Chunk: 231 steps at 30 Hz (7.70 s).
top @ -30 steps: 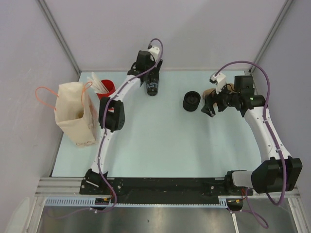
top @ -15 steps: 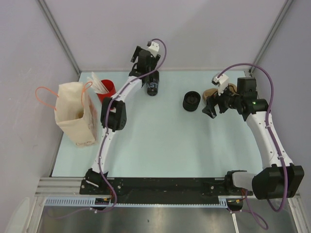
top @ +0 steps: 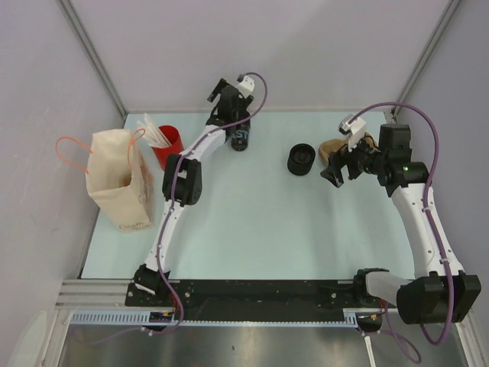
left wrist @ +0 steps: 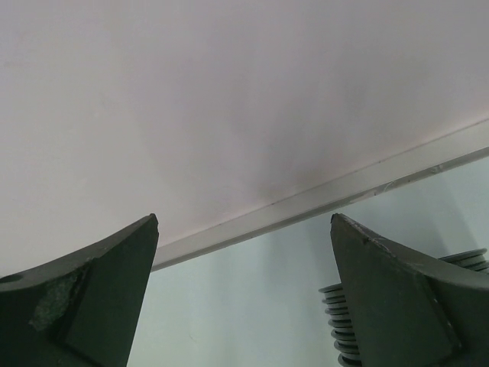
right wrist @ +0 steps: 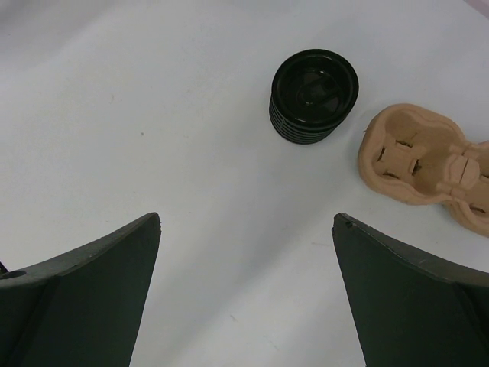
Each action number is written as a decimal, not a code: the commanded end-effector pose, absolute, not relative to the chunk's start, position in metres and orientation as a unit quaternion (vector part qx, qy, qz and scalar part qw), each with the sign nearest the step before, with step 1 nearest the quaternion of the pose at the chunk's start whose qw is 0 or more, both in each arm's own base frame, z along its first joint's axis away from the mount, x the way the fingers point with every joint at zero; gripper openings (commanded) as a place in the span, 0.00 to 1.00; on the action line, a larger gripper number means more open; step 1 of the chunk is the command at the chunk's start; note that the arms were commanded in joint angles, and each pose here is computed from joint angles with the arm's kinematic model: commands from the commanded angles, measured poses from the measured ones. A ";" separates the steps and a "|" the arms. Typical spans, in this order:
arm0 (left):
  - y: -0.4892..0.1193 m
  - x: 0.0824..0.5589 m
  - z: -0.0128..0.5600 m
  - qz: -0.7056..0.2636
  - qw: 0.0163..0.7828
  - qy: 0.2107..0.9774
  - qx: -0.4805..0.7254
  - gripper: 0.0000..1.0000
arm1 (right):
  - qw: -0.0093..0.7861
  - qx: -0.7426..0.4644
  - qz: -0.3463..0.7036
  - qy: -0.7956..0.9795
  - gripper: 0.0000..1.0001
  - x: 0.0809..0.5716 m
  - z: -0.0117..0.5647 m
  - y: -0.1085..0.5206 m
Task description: Pack the takeout coffee
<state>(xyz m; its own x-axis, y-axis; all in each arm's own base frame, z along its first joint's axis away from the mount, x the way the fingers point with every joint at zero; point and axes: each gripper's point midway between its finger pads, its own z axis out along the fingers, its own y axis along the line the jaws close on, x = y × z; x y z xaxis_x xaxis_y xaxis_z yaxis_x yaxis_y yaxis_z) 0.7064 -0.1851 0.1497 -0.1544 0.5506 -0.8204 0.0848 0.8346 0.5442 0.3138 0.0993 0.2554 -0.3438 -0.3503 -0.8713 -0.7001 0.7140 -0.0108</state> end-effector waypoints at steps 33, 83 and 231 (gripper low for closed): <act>-0.218 0.648 0.170 0.013 0.539 0.772 0.337 0.99 | 0.453 -0.388 0.233 0.768 1.00 0.341 0.249 0.141; -0.269 0.582 0.116 -0.078 0.446 0.808 0.377 0.99 | 0.427 -0.273 0.490 0.709 0.95 0.612 0.147 0.256; -0.206 0.468 0.114 -0.261 0.392 0.826 0.310 0.83 | 0.365 -0.441 0.426 0.700 0.22 0.459 0.221 0.382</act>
